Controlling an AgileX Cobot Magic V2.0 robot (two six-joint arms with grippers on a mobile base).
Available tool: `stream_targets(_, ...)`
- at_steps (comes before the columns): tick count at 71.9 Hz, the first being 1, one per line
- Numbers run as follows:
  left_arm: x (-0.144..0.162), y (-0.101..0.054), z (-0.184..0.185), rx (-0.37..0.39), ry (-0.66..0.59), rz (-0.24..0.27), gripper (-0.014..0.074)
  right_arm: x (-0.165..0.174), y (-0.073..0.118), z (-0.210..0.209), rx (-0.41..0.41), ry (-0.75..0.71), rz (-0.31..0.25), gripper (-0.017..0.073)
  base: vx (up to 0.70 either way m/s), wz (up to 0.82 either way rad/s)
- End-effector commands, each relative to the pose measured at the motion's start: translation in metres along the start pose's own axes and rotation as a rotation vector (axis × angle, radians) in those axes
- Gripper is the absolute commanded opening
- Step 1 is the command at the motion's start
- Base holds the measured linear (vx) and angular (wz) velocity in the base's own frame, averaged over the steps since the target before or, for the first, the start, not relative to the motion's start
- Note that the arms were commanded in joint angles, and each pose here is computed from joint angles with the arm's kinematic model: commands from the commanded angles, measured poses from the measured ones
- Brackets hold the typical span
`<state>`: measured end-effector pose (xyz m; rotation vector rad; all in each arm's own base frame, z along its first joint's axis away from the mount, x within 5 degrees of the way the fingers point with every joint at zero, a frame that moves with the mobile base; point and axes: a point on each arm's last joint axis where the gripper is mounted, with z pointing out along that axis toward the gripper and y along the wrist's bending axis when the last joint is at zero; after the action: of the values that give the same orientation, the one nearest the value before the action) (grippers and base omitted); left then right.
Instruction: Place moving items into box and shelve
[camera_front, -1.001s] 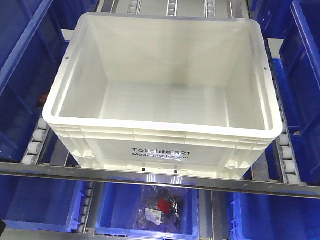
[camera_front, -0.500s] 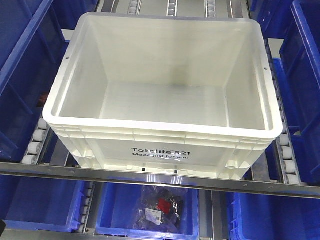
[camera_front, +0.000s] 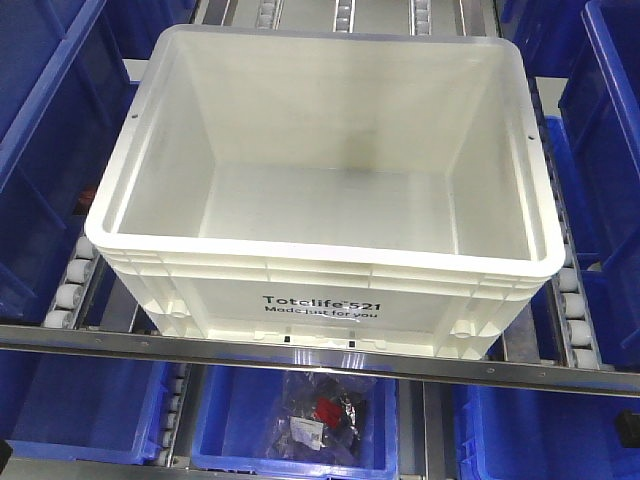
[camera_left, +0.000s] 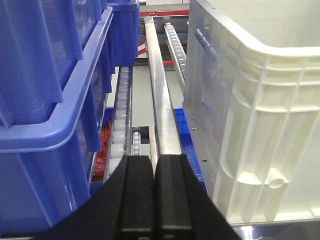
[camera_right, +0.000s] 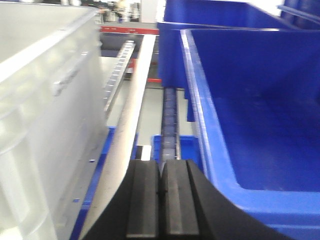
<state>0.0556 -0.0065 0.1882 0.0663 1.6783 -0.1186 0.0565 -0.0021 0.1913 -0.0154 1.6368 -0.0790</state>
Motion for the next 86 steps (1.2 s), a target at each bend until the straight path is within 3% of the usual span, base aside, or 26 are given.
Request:
stream_targets(1, 0.0022, 0.0001, 0.0011, 0.002, -0.066, -0.008, -0.0006, -0.0083, -0.0008, -0.0012, 0.009, -0.096, -0.014, -0.0004, 0.00, 0.00)
stream_targets(86, 0.0022, 0.0001, 0.0011, 0.002, -0.066, -0.008, -0.0006, -0.0075, -0.0008, -0.0011, 0.009, -0.087, -0.002, -0.0004, 0.00, 0.00)
